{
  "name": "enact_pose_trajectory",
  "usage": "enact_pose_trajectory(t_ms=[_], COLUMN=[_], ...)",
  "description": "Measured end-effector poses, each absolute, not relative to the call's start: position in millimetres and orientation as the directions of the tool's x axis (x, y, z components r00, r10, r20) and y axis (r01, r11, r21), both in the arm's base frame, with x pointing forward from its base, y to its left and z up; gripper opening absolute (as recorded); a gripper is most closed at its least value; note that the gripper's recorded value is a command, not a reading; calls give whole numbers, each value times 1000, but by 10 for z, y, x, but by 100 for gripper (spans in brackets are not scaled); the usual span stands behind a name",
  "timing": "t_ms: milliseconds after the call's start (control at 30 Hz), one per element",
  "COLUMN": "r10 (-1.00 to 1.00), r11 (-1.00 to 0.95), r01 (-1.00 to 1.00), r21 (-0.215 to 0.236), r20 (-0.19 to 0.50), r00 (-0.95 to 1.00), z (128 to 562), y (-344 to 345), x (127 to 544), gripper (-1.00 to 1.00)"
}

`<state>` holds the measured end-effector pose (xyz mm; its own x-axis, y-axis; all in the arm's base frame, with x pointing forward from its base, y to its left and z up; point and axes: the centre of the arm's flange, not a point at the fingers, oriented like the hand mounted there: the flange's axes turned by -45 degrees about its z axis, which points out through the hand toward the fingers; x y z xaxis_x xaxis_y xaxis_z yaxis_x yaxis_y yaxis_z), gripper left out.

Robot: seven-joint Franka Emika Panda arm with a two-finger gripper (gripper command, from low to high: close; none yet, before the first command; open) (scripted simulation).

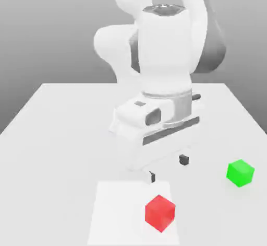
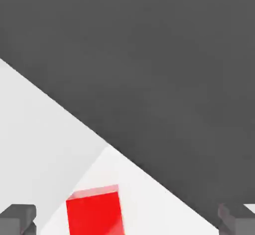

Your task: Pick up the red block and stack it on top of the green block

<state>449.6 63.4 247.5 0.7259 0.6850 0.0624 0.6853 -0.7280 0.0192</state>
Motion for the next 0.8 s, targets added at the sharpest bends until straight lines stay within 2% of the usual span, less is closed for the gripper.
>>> enact_pose_trajectory(t_ms=[67, 233, 267, 467, 667, 800], r10=[719, 730, 730, 729, 730, 747], r11=[-695, -684, -684, -684, -684, -664], r01=[719, 730, 730, 729, 730, 747], r21=[6, 1, 0, -1, 0, -16], r20=[16, 0, 0, -1, -1, 7], r00=[695, 684, 684, 684, 684, 664], z=[2145, 1531, 1466, 1432, 1989, 2135], y=[627, 622, 621, 621, 623, 1019], x=[4403, 4370, 4364, 4360, 4366, 4247], gripper=[0, 0, -100, -100, -100, -100])
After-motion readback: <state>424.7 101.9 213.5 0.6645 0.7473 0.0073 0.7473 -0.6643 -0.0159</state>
